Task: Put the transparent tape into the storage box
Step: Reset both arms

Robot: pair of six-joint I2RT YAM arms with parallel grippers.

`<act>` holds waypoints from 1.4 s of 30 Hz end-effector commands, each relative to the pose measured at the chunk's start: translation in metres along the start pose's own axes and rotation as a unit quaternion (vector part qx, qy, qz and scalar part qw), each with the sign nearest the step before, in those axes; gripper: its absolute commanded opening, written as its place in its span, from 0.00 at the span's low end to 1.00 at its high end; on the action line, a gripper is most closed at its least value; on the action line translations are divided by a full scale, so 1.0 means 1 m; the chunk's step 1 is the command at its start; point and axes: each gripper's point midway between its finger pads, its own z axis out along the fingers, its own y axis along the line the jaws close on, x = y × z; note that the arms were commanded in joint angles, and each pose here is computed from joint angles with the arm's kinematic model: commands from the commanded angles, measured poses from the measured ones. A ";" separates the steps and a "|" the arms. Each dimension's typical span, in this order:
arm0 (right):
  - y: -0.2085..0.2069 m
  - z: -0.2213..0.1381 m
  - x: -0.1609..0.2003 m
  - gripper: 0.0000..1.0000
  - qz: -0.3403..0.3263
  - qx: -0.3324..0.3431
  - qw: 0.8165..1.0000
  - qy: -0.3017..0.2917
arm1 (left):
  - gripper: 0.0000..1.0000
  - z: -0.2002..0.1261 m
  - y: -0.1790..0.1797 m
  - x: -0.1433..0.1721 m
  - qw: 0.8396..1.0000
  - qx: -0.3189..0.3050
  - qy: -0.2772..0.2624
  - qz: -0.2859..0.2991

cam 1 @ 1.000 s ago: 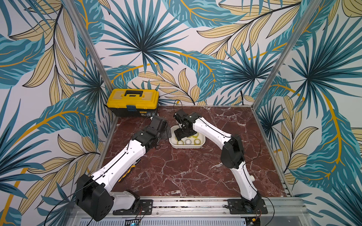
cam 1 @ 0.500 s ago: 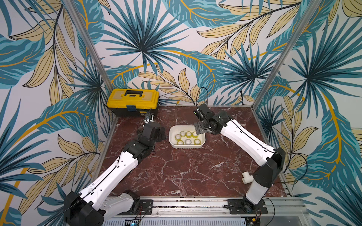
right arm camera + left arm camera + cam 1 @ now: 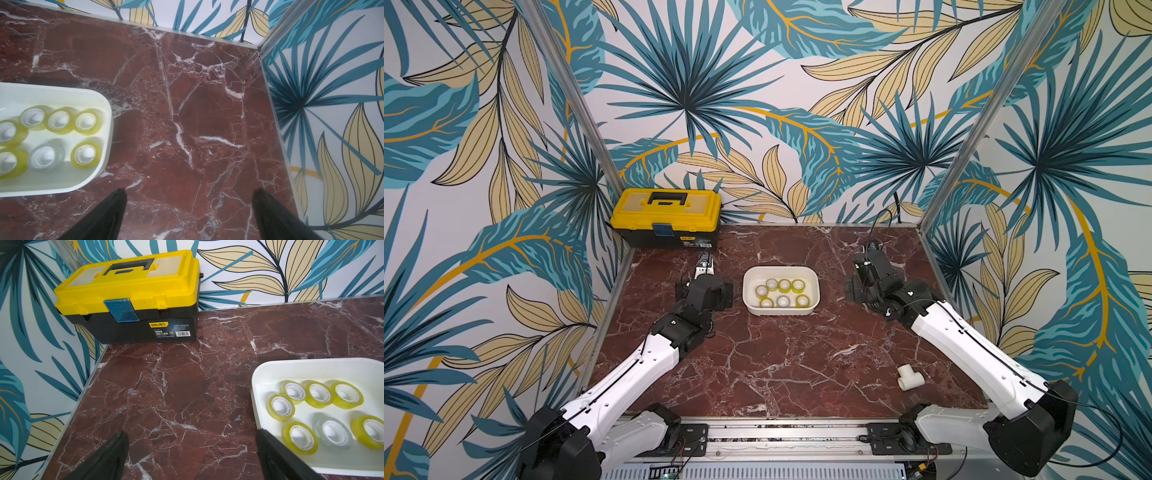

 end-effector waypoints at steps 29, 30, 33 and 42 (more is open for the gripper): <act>-0.080 0.076 0.046 1.00 0.132 0.069 0.978 -0.146 | 1.00 0.084 0.083 0.059 0.989 -0.065 -0.126 -0.040; -0.077 0.079 0.046 1.00 0.128 0.057 0.979 -0.150 | 1.00 0.087 0.080 0.061 0.991 -0.058 -0.119 -0.036; -0.069 0.091 0.044 1.00 0.121 0.034 0.978 -0.165 | 1.00 0.089 0.082 0.067 0.988 -0.059 -0.134 -0.042; -0.049 0.127 0.043 1.00 0.104 -0.018 0.974 -0.201 | 1.00 0.103 0.068 0.065 0.995 -0.023 -0.096 -0.018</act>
